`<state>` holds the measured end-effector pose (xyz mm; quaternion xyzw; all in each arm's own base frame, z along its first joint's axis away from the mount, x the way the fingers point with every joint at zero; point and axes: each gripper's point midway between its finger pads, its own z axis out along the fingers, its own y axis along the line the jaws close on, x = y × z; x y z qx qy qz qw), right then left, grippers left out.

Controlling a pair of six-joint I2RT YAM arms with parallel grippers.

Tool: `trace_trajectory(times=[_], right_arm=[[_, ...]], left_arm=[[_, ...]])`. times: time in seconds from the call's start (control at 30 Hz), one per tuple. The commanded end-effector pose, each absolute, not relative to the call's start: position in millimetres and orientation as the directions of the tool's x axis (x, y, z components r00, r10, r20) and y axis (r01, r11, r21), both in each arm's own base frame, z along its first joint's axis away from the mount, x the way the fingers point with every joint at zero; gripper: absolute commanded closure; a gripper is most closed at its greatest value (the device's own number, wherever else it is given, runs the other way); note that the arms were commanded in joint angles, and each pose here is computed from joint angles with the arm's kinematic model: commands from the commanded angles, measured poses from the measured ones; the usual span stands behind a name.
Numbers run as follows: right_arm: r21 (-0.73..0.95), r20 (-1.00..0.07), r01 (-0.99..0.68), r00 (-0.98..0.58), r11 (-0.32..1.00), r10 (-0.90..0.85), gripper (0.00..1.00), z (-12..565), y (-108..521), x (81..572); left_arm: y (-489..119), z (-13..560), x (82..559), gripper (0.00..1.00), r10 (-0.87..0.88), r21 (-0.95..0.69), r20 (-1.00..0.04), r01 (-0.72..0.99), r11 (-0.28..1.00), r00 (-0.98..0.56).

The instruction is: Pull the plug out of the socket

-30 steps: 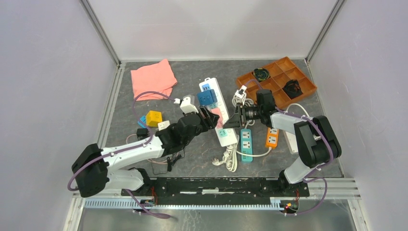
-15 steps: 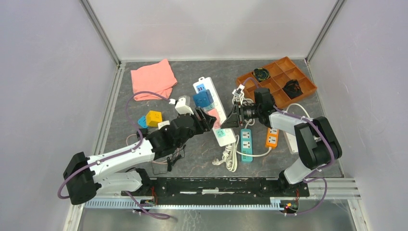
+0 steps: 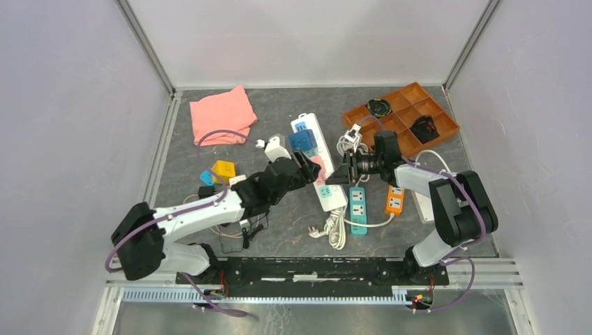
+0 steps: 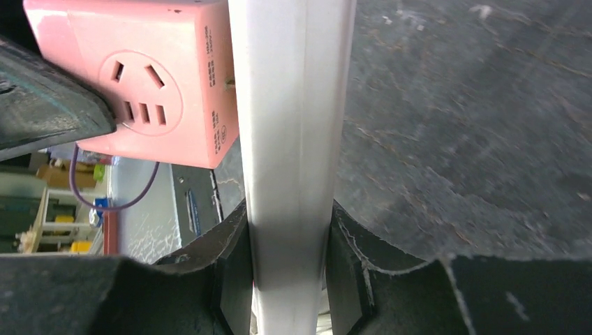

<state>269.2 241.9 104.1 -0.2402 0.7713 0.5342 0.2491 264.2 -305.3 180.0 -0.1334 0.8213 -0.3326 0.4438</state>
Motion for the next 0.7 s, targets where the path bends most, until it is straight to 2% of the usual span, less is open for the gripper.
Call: trace_trajectory(times=[0.0,0.2,0.37,0.67], right_arm=[[0.592,-0.635,-0.517,-0.772,0.619,-0.038,1.00,59,196,311],[0.564,-0.639,-0.507,-0.768,0.652,-0.045,1.00,56,191,314],[0.602,-0.641,-0.533,-0.766,0.595,-0.039,1.00,65,199,309],[0.623,-0.670,-0.590,-0.742,0.513,-0.040,1.00,86,208,303]], left_arm=[[-332,273,291,0.98,-0.729,-0.847,-0.492,0.071,0.526,-0.475],[-355,265,301,0.98,-0.701,-0.824,-0.477,-0.008,0.566,-0.531],[-357,286,299,0.98,-0.660,-0.802,-0.528,0.059,0.594,-0.535],[-297,297,281,0.98,-0.493,-0.612,-0.765,0.228,0.758,-0.413]])
